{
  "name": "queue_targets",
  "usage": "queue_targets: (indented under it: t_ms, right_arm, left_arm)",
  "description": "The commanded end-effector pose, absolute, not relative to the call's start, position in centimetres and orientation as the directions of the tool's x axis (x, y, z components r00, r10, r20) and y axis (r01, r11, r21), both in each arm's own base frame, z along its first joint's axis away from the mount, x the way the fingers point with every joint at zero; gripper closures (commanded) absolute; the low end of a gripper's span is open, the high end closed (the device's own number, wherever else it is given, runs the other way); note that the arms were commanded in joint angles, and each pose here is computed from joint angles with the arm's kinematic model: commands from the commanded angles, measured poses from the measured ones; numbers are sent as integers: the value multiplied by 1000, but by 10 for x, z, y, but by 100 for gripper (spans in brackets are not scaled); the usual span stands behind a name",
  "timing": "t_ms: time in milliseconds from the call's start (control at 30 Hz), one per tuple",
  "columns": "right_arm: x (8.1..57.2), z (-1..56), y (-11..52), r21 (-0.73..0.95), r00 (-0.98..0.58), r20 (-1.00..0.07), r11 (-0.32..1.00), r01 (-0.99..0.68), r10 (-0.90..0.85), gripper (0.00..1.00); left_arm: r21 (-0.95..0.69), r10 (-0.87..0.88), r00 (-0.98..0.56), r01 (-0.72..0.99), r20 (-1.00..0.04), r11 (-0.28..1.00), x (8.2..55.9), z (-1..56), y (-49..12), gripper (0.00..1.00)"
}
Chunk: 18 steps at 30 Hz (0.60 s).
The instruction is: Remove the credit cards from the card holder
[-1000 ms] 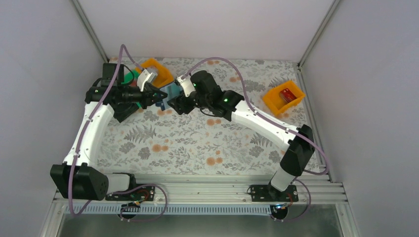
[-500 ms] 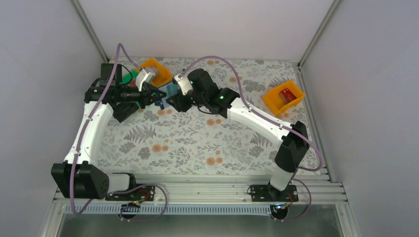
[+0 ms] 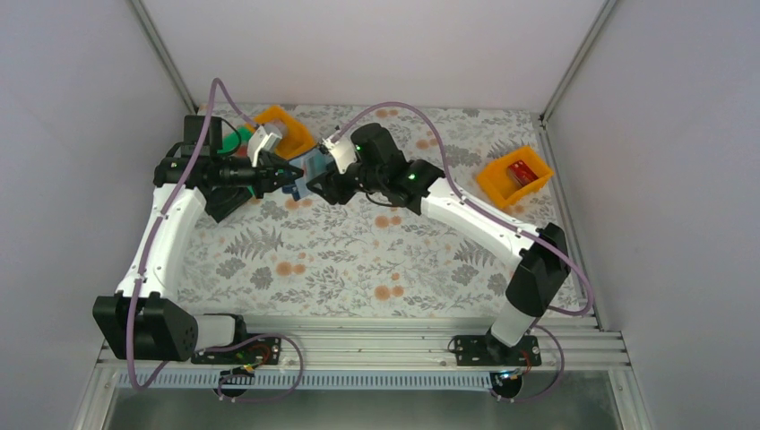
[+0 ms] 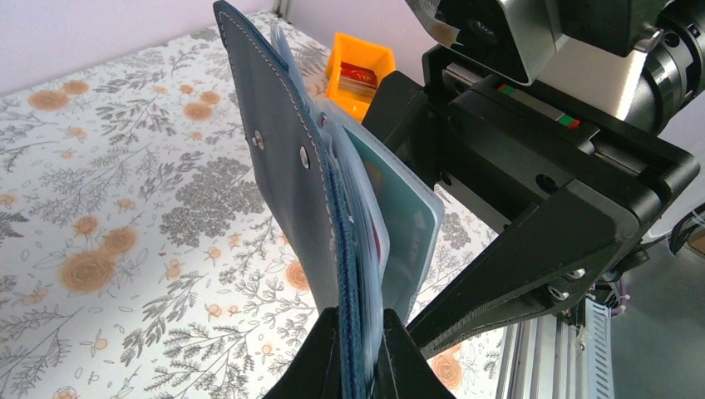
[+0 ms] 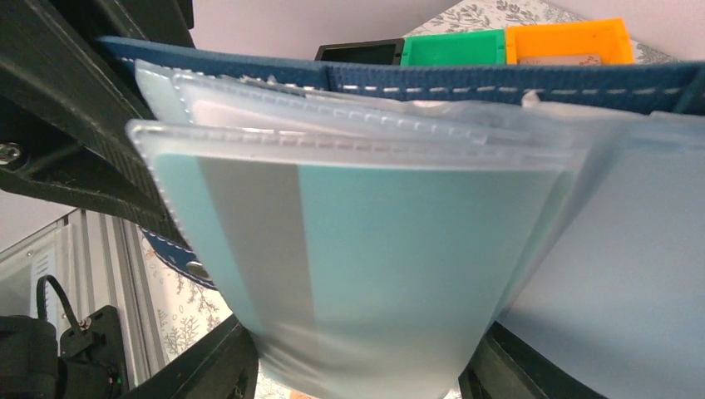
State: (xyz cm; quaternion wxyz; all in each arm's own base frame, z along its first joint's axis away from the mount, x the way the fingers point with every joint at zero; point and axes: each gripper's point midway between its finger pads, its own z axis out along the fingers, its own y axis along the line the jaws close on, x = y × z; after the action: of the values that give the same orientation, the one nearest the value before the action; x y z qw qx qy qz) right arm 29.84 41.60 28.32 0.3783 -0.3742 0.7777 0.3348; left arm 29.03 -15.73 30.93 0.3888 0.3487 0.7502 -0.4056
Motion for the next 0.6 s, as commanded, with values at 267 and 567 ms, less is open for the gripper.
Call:
queue_targets:
  t_ms: [267,567]
  right_arm:
    - [324,307,368,220,-426,-876,598,-771,-227,47]
    - [319,314,353,213,-415,-875,572,-792,-249,25]
  left_arm:
    - [-323,233,-450,843,-862,430,281,309,-159,98]
    - [-313,239,-440,847,-865,429,279,312,-159,98]
